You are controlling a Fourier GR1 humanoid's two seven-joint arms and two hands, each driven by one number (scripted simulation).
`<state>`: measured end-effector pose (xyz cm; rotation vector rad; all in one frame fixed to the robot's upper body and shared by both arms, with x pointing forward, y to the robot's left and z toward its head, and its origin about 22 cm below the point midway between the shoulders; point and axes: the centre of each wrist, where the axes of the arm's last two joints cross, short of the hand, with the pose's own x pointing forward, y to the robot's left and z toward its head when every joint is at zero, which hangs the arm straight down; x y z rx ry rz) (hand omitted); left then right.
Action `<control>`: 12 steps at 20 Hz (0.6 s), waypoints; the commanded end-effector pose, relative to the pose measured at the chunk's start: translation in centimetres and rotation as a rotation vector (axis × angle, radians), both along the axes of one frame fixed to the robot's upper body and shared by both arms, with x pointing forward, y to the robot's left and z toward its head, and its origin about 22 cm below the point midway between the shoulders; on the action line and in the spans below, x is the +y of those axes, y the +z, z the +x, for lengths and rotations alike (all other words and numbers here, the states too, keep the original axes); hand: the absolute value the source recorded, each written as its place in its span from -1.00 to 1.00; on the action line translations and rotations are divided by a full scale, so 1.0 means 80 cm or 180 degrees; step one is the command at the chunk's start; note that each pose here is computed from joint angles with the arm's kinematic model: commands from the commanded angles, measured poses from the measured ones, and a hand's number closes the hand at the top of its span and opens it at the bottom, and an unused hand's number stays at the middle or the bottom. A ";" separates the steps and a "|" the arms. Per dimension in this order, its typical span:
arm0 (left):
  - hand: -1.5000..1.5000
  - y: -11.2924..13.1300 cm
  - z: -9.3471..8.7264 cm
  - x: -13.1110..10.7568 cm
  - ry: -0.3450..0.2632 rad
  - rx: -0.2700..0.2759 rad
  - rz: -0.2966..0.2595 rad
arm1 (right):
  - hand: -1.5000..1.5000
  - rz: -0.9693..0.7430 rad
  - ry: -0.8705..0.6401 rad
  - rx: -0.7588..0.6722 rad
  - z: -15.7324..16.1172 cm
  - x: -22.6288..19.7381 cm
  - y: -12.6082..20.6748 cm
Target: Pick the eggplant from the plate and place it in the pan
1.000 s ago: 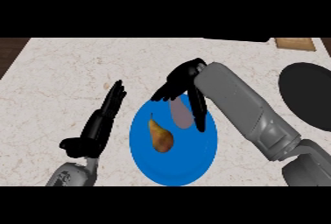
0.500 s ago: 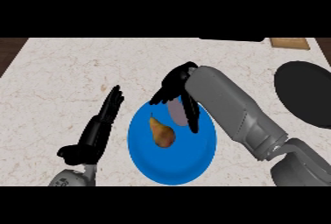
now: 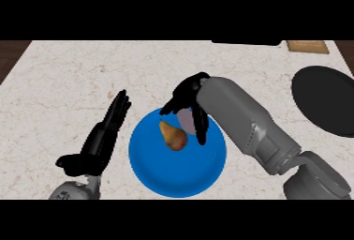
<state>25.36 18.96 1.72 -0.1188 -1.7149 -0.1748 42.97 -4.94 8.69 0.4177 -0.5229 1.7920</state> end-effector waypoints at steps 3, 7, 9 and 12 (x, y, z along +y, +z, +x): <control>0.00 0.001 0.000 0.016 0.0059 0.0036 -0.0037 | -1.00 -0.0062 0.0139 0.0210 -0.018 -0.003 -0.049; 0.00 0.009 -0.004 0.014 0.0049 -0.0017 -0.0002 | -1.00 -0.0168 0.0251 0.0289 -0.024 0.000 -0.057; 0.00 -0.005 -0.001 0.001 0.0001 0.0002 0.0049 | 1.00 -0.0051 0.0625 0.0384 -0.040 0.017 -0.059; 0.00 0.012 0.009 0.003 0.0005 0.0012 0.0019 | 1.00 0.0036 0.0670 0.0203 -0.047 0.022 -0.063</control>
